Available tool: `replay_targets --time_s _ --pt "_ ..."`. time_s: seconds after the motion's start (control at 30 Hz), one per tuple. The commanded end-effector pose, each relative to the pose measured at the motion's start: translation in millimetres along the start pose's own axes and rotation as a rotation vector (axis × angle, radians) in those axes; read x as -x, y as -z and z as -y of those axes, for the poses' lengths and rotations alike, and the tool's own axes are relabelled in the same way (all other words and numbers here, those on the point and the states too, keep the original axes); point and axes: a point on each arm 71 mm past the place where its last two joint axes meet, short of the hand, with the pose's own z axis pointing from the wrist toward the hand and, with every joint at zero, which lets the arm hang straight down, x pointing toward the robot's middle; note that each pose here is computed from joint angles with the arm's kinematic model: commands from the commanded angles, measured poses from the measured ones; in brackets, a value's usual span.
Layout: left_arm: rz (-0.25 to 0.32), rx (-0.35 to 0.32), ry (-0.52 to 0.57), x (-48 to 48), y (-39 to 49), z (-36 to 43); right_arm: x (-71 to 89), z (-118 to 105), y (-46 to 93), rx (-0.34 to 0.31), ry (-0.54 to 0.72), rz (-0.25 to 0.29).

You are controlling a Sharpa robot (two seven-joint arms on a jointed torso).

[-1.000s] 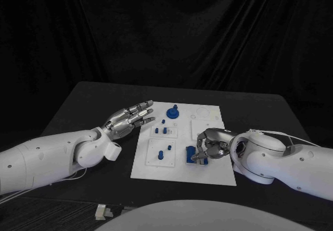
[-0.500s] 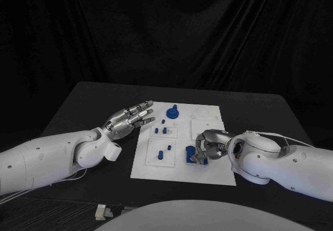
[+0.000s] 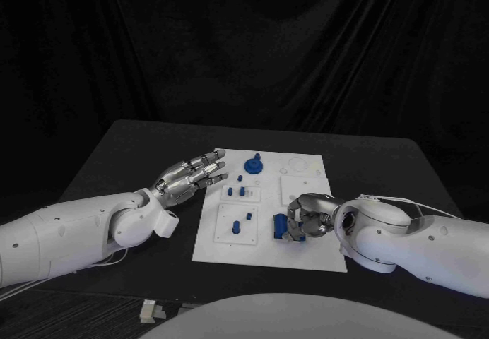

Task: Assemble the parts on the task board

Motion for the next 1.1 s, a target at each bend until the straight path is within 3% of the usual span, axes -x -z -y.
replay_targets --time_s 0.03,0.37,0.53,0.63,0.87,1.1 --pt "-0.01 -0.008 0.016 -1.7 0.3 -1.2 -3.2 1.1 -0.1 -0.012 0.02 -0.023" --pt "-0.006 -0.005 0.019 -0.9 2.3 -3.6 -4.7 1.9 0.8 -0.013 0.022 -0.033" --pt "-0.003 -0.009 0.019 -0.4 3.5 -3.6 0.4 5.3 7.9 -0.011 -0.002 0.002" --pt "-0.001 -0.014 0.018 0.2 4.4 -3.1 11.8 9.6 14.0 -0.022 -0.043 0.032" --pt "0.011 -0.047 0.01 -0.1 5.1 -0.9 44.2 25.0 26.0 -0.095 -0.171 0.046" --pt "0.013 -0.062 0.009 -1.8 4.8 0.0 52.3 40.7 28.1 -0.198 -0.255 -0.02"
